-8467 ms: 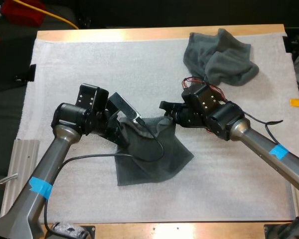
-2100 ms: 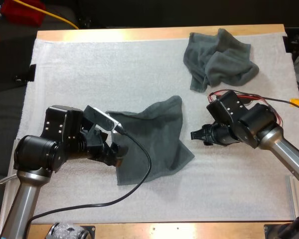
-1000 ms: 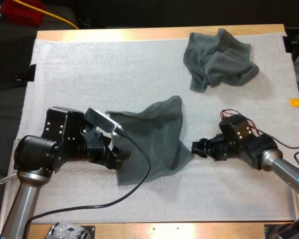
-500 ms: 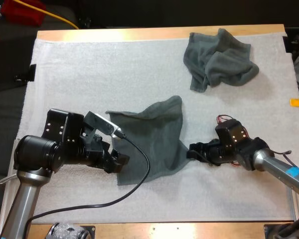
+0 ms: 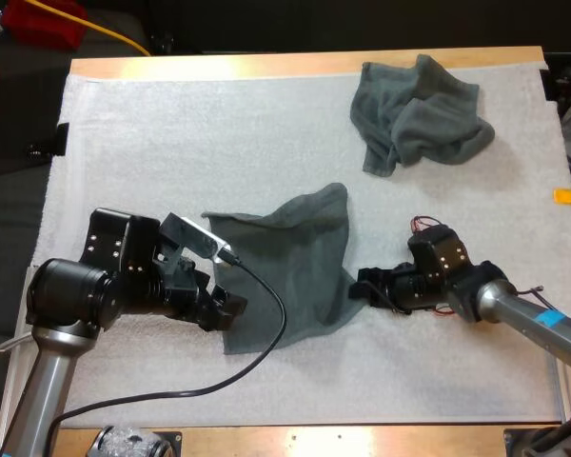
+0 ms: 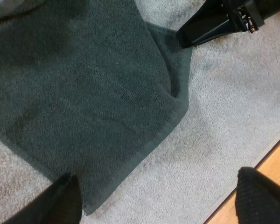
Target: Pick towel from pile, fold and stack
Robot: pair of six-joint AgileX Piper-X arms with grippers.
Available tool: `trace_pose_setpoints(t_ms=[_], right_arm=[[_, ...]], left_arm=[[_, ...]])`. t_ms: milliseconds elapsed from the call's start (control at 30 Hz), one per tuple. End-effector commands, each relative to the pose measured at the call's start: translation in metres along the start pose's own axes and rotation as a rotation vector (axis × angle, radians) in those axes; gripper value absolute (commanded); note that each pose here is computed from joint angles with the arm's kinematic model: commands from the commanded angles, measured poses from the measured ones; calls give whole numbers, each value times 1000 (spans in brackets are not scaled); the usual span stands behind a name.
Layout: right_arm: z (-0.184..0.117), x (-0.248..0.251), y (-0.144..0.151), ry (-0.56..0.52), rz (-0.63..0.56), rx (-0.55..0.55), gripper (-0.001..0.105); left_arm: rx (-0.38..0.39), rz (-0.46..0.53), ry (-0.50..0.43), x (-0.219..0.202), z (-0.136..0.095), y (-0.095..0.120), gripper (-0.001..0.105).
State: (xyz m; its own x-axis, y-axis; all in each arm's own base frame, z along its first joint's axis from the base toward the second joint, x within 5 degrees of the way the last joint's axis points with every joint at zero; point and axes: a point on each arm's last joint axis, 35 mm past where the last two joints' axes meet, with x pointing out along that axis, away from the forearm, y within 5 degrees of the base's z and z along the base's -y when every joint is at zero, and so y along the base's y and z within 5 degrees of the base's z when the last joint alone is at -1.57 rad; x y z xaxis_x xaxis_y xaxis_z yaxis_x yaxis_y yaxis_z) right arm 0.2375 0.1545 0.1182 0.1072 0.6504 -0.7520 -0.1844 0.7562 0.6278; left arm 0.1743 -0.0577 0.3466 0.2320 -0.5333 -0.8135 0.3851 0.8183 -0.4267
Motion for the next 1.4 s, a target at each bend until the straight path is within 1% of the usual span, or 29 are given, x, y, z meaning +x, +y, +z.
trace_pose_setpoints(t_ms=[0,100,133,167,200,267,500,533,567,700,800,867,900,967,1033,1167,1200,1267,1367], right_arm=[[-5,6,-7,40,-15,26,52],[-6,9,-9,49,-21,32,52],[-6,9,-10,53,-18,36,48],[-6,9,-10,54,-17,43,42],[-6,9,-10,54,-17,46,40],[-7,9,-10,54,-18,47,29],[-7,9,-10,56,-19,48,9],[-7,9,-10,56,-19,48,2],[-7,9,-10,56,-19,48,0],[-6,7,-9,44,-32,45,1],[-5,-2,-5,0,-89,14,1],[-4,-11,-1,-39,-145,1,1],[-4,-14,0,-51,-155,-1,1],[-5,-22,3,-81,-207,-3,1],[-6,-27,4,-89,-239,-8,1],[-10,-32,3,-78,-294,-22,1],[-11,-33,3,-74,-300,-25,1],[-14,-34,1,-52,-325,-23,1],[-16,-34,0,-31,-334,-35,1]], left_arm=[[-8,-8,-1,-2,-1,-1,66],[-9,-8,1,-2,-1,-1,66],[-9,-8,2,-2,-1,-1,66],[-9,-8,1,-2,-1,-1,66],[-9,-8,1,-2,-1,-1,66],[-9,-8,1,-2,-1,-1,66],[-9,-8,1,-2,-1,-1,66],[-10,-12,3,-2,-1,-1,66],[-10,-14,3,-2,-1,-1,66],[-12,-14,6,-1,-2,-1,66],[-58,-13,29,5,-5,2,66],[-114,-11,66,16,-13,8,66],[-130,-11,71,19,-14,9,66],[-195,-7,109,33,-23,17,66],[-238,-3,140,44,-31,22,66],[-323,6,180,64,-47,33,66],[-336,7,179,65,-47,34,66],[-405,13,180,75,-53,39,66],[-453,17,175,83,-58,43,66]])
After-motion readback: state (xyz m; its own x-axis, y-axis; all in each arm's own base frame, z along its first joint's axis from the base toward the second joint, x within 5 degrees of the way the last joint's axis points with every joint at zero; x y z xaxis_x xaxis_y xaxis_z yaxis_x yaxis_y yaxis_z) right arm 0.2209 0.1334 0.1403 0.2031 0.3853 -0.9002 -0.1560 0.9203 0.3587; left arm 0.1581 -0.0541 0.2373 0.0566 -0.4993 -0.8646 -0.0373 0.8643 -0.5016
